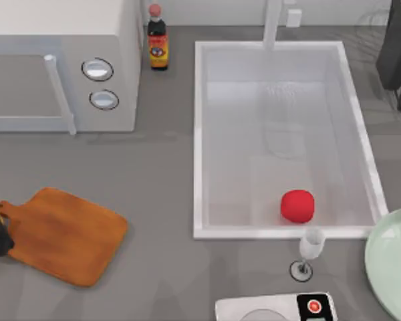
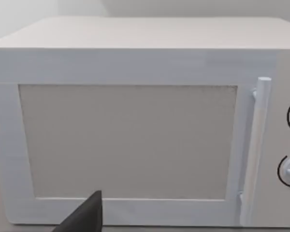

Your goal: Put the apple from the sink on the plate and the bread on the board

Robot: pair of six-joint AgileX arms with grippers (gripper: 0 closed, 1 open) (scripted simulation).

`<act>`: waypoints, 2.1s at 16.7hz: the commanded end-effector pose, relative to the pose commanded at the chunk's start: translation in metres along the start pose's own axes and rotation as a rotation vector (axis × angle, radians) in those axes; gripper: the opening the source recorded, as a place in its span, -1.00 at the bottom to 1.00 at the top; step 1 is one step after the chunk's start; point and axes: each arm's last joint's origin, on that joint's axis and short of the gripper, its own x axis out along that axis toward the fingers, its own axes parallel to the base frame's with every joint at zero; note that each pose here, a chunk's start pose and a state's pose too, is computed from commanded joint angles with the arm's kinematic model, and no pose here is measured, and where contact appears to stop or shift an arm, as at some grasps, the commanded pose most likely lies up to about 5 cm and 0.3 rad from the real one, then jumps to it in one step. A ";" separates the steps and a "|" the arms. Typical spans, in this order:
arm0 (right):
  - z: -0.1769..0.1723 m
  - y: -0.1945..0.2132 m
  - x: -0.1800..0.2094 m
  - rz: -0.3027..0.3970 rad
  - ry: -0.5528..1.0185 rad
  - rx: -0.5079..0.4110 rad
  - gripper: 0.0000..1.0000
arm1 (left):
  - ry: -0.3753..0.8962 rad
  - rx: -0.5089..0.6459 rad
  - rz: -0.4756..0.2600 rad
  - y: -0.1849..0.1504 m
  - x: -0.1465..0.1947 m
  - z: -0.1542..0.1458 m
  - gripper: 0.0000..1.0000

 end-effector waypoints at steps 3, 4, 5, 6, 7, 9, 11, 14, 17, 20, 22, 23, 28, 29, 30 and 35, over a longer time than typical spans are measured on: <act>0.035 0.023 0.040 0.000 0.251 0.026 1.00 | 0.000 0.000 0.000 0.000 0.000 0.000 1.00; 0.043 0.031 0.058 -0.006 0.335 0.031 1.00 | 0.000 0.000 0.000 0.000 0.000 0.000 1.00; 0.049 0.040 0.076 -0.015 0.417 0.035 1.00 | 0.000 0.000 0.000 0.000 0.000 0.000 1.00; 0.053 0.050 0.096 -0.027 0.497 0.037 1.00 | 0.000 0.000 0.000 0.000 0.000 0.000 1.00; 0.054 0.059 0.116 -0.042 0.573 0.037 1.00 | 0.000 0.000 0.000 0.000 0.000 0.000 1.00; 0.050 0.077 0.154 -0.075 0.712 0.033 1.00 | 0.000 0.000 0.000 0.000 0.000 0.000 1.00; 0.040 0.093 0.187 -0.112 0.828 0.025 1.00 | 0.000 0.000 0.000 0.000 0.000 0.000 1.00; 0.024 0.110 0.222 -0.157 0.947 0.013 1.00 | 0.000 0.000 0.000 0.000 0.000 0.000 1.00; 0.015 0.118 0.236 -0.179 0.997 0.006 1.00 | 0.000 0.000 0.000 0.000 0.000 0.000 1.00; 0.015 0.119 0.237 -0.181 1.000 0.005 1.00 | 0.000 0.000 0.000 0.000 0.000 0.000 1.00; 0.015 0.117 0.237 -0.182 0.998 0.010 1.00 | 0.000 0.000 0.000 0.000 0.000 0.000 1.00; 0.014 0.116 0.238 -0.182 0.999 0.009 1.00 | 0.000 0.000 0.000 0.000 0.000 0.000 1.00; -0.027 0.112 0.271 -0.182 1.000 0.008 1.00 | 0.000 0.000 0.000 0.000 0.000 0.000 1.00; -0.040 0.110 0.280 -0.180 0.996 0.008 1.00 | 0.000 0.000 0.000 0.000 0.000 0.000 1.00; -0.054 0.108 0.290 -0.178 0.992 0.008 1.00 | 0.000 0.000 0.000 0.000 0.000 0.000 1.00; -0.110 0.097 0.316 -0.179 0.997 0.006 1.00 | 0.000 0.000 0.000 0.000 0.000 0.000 1.00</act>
